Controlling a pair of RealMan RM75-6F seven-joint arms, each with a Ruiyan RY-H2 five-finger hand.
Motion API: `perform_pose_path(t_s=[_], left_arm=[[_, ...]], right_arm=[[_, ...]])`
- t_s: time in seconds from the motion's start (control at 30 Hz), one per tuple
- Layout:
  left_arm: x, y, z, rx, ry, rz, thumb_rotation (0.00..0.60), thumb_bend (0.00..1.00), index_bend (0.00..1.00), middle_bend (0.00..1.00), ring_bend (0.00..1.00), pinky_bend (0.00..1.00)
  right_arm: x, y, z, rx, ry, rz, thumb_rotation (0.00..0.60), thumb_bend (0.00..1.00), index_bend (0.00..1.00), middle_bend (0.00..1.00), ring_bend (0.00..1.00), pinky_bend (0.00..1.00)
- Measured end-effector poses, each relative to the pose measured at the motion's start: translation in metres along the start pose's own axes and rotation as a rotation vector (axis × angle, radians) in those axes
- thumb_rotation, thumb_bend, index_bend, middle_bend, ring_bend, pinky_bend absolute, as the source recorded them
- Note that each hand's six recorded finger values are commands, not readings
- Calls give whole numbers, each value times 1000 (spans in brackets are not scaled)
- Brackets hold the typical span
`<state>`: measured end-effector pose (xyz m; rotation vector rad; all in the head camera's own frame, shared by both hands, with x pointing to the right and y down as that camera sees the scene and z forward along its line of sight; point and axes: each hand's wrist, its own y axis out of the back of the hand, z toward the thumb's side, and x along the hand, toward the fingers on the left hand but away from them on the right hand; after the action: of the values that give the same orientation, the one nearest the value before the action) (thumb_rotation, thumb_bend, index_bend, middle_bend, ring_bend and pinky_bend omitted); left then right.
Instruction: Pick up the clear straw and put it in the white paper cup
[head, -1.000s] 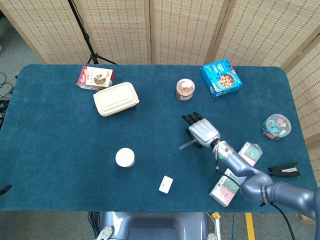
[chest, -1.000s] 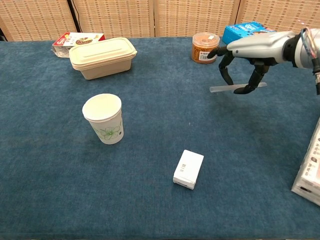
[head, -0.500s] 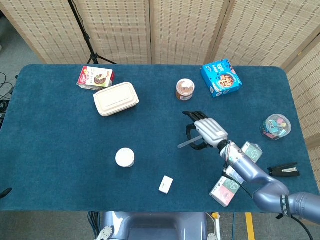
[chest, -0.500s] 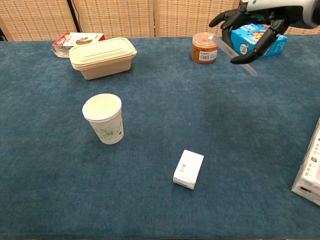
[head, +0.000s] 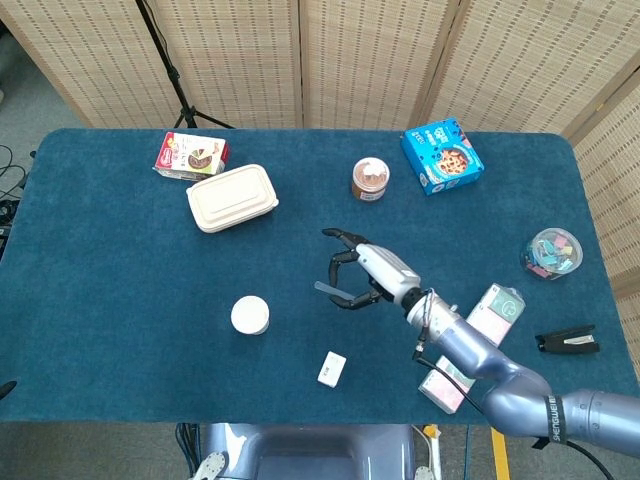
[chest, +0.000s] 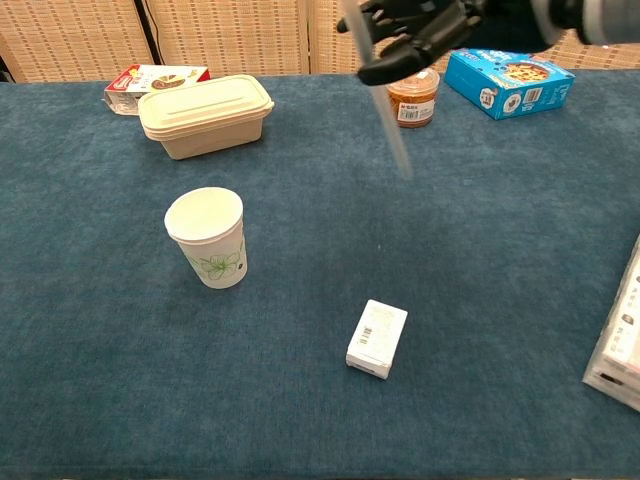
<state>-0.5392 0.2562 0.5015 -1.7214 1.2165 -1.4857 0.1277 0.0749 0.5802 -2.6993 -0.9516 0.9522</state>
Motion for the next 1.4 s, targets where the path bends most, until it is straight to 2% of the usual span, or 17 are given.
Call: perform_pose_path(t_s=[0.23,0.43,0.73,1.13,1.4], left_arm=[[-1,4,-4,-16,-2,4,600,0,0,0,0,0],[-1,6,-8,-27,1,3,600,0,0,0,0,0],[0,7,-11,-32,-1,0,600,0,0,0,0,0],[0,5,-10,-25,-1,-5,600,0,0,0,0,0],[3,4,-10,-22,5,-13,600,0,0,0,0,0]], right_arm=[[-30,-27,29,-157,52,26,600,418,596,59,0,0],[-52,-33,46,-209,76,-22,600,418,598,59,0,0],[-66,-52,60,-352,50,-23,600,418,599,58,0,0],[-75,-82,65,-421,36,19,600,419,600,54,0,0],[-85,-87,57,-416,19,2,600,420,601,54,0,0]])
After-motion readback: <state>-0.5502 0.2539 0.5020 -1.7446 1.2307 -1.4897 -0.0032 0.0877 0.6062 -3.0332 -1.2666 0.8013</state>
